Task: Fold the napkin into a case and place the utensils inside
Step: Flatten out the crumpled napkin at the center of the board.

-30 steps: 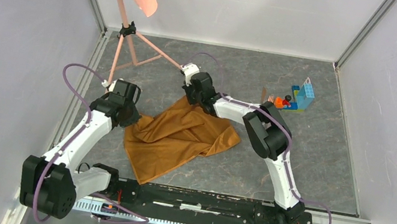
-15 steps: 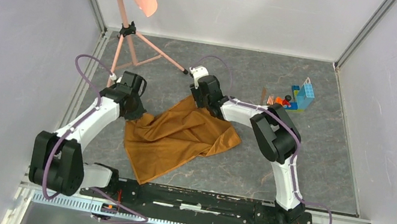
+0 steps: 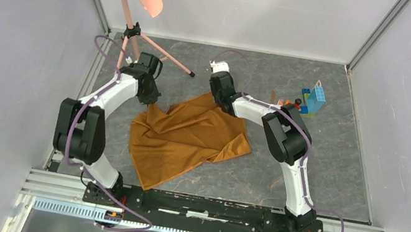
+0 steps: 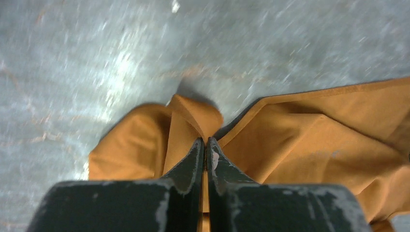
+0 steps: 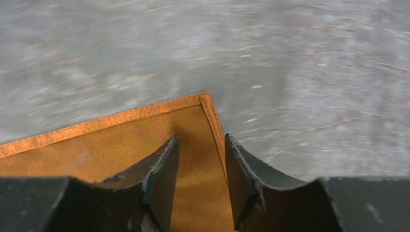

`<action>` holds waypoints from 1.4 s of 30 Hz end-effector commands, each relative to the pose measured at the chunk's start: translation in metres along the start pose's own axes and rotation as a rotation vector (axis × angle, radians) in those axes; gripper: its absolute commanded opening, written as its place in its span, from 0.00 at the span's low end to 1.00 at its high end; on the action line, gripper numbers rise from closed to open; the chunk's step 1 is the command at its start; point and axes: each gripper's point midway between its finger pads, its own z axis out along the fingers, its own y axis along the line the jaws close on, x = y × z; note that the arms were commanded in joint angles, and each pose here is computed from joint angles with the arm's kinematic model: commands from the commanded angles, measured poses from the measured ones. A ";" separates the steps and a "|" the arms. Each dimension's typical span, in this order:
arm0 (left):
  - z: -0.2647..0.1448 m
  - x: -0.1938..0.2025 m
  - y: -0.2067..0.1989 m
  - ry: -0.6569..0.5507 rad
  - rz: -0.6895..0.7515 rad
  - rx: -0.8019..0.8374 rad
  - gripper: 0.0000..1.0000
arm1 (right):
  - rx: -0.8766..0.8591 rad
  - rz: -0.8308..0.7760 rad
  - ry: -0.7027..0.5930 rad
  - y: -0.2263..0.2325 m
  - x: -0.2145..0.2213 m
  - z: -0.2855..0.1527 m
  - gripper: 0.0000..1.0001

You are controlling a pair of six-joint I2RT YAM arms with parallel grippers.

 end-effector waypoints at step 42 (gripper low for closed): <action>-0.017 -0.009 -0.138 0.024 0.272 0.375 0.97 | 0.119 0.097 0.147 -0.119 0.041 -0.109 0.87</action>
